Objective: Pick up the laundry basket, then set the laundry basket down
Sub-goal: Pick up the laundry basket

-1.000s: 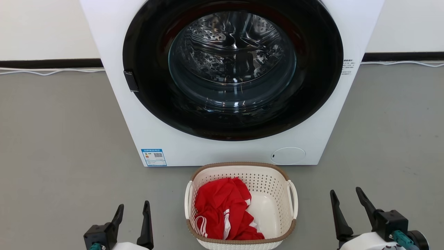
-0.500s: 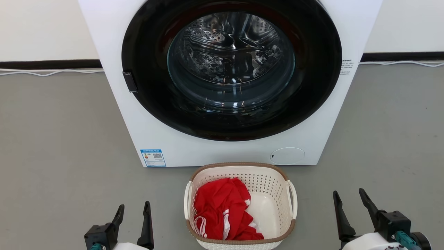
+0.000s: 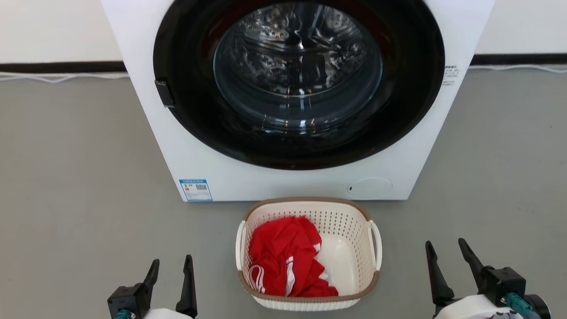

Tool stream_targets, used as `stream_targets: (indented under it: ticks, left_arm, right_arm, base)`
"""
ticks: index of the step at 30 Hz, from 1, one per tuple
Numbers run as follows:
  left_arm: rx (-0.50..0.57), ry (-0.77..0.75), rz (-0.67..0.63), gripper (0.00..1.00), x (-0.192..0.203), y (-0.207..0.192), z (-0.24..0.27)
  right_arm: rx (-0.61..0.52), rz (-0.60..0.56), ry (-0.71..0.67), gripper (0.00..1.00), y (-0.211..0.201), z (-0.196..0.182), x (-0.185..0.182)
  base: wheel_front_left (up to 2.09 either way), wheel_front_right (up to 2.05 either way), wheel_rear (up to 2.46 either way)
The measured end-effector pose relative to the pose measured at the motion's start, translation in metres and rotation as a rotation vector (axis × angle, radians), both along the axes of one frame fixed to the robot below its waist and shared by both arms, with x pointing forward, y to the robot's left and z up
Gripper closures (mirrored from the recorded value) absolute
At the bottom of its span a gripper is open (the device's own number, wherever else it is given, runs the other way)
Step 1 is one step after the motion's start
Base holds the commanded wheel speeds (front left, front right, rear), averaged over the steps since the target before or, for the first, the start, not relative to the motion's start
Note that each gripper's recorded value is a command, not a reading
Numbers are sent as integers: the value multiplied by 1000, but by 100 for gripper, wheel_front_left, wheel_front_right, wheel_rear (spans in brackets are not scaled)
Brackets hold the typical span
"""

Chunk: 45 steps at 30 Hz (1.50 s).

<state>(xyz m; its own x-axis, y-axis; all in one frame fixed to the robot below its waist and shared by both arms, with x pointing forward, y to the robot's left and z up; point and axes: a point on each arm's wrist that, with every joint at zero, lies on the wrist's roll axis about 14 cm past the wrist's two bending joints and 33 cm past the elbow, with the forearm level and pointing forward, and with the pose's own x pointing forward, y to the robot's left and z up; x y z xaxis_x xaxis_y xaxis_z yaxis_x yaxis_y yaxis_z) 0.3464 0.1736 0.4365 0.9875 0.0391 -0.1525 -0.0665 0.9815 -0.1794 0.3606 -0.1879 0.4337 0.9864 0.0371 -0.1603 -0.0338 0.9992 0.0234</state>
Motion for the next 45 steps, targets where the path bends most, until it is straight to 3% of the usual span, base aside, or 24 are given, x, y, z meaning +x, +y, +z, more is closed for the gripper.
stream_targets:
  ticks: [13, 23, 35, 45]
  left_arm:
    - [-45, 20, -36, 0, 56, -17, -11]
    - [-66, 98, -95, 0, 100, -38, -48]
    - [-91, 241, -137, 0, 146, -54, -120]
    - [-106, 343, -180, 0, 170, -68, -174]
  right_arm:
    - [15, -2, 111, 0, 2, -39, 47]
    - [9, 1, 159, 0, 3, -68, 94]
    - [8, 19, 285, 0, 10, -136, 136]
    - [-6, 41, 422, 0, 17, -200, 148]
  base:
    - [0, 0, 0]
    - [0, 0, 0]
    - [0, 0, 0]
    - [0, 0, 0]
